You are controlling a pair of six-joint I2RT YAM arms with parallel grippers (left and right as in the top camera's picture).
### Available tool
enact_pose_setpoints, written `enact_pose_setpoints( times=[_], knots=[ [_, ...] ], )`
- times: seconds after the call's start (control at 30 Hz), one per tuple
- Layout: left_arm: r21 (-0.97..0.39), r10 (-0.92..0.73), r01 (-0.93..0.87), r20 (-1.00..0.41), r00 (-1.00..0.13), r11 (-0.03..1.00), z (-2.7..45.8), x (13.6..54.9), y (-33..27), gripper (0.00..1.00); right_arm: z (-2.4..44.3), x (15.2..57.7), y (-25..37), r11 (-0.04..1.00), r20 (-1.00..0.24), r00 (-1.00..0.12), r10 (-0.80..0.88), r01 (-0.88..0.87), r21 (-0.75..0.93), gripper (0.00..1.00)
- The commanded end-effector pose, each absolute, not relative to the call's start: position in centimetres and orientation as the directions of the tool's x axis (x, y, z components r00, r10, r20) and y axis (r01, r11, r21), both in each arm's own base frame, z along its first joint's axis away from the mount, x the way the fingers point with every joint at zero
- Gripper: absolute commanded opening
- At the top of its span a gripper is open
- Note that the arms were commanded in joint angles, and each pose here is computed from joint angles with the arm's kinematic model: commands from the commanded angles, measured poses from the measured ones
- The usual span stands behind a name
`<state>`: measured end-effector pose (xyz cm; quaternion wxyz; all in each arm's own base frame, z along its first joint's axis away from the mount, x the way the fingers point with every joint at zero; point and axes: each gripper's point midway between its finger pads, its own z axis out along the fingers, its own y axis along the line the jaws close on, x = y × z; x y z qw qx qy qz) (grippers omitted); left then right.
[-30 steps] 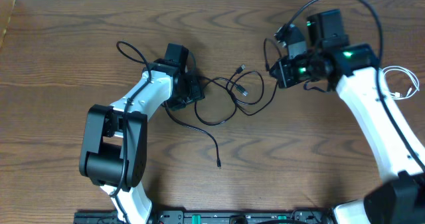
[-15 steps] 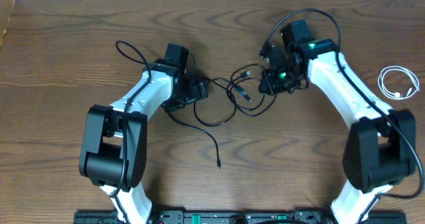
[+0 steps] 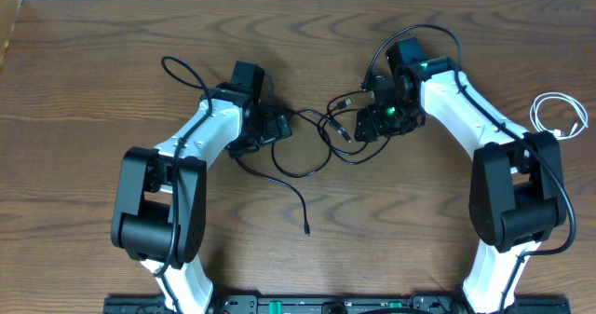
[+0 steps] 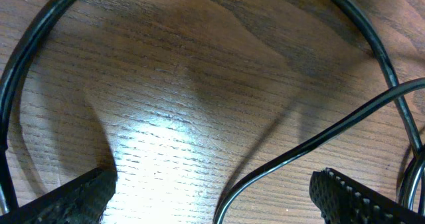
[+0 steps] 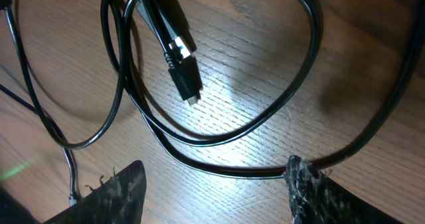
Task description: Untangle cables
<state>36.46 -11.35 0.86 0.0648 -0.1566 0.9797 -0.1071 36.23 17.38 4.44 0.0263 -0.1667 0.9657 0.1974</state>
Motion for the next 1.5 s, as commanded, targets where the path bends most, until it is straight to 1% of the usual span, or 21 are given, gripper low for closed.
enact_pose_setpoints(
  times=[0.0,0.03,0.2,0.37,0.4,0.53,0.57,0.6,0.77,1.27,1.47],
  knots=[
    [-0.211,-0.329,-0.303,-0.099,-0.939,0.929,0.7,36.5,-10.8,0.98,4.7,36.3,18.2,0.852,-0.125,-0.94,-0.319,-0.342,0.396,0.64],
    [-0.211,-0.329,-0.303,-0.099,-0.939,0.929,0.7,36.5,-10.8,0.98,4.7,36.3,18.2,0.852,-0.126,-0.939,-0.321,-0.344,0.395,0.63],
    [-0.211,-0.329,-0.303,-0.099,-0.939,0.929,0.7,36.5,-10.8,0.98,4.7,36.0,18.9,0.845,-0.129,-0.933,-0.337,-0.36,0.395,0.69],
    [-0.211,-0.329,-0.303,-0.099,-0.939,0.929,0.7,36.5,-10.8,0.98,4.8,36.0,20.2,0.83,-0.157,-0.918,-0.365,-0.397,0.392,0.75],
    [-0.211,-0.329,-0.303,-0.099,-0.939,0.929,0.7,36.5,-10.8,0.98,4.8,36.0,20.5,0.827,-0.159,-0.915,-0.371,-0.403,0.392,0.78],
    [-0.211,-0.329,-0.303,-0.099,-0.939,0.929,0.7,36.5,-10.8,0.98,4.8,35.5,21.3,0.817,-0.161,-0.906,-0.391,-0.423,0.392,0.84],
    [-0.211,-0.329,-0.303,-0.099,-0.939,0.929,0.7,36.5,-10.8,0.98,4.8,35.5,21.5,0.814,-0.164,-0.903,-0.396,-0.428,0.392,0.89],
    [-0.211,-0.329,-0.303,-0.099,-0.939,0.929,0.7,36.5,-10.8,0.98,4.8,35.4,21.8,0.811,-0.168,-0.9,-0.402,-0.435,0.391,0.91],
    [-0.211,-0.329,-0.303,-0.099,-0.939,0.929,0.7,36.5,-10.8,0.98,4.9,35.0,23.2,0.793,-0.186,-0.881,-0.434,-0.472,0.385,0.99],
    [-0.211,-0.329,-0.303,-0.099,-0.939,0.929,0.7,36.5,-10.8,0.98,4.4,36.1,23.1,0.816,-0.224,-0.859,-0.46,-0.508,0.274,0.99],
    [-0.211,-0.329,-0.303,-0.099,-0.939,0.929,0.7,36.5,-10.8,0.98,4.4,36.1,23.1,0.816,-0.225,-0.859,-0.46,-0.509,0.273,0.99]
  ],
)
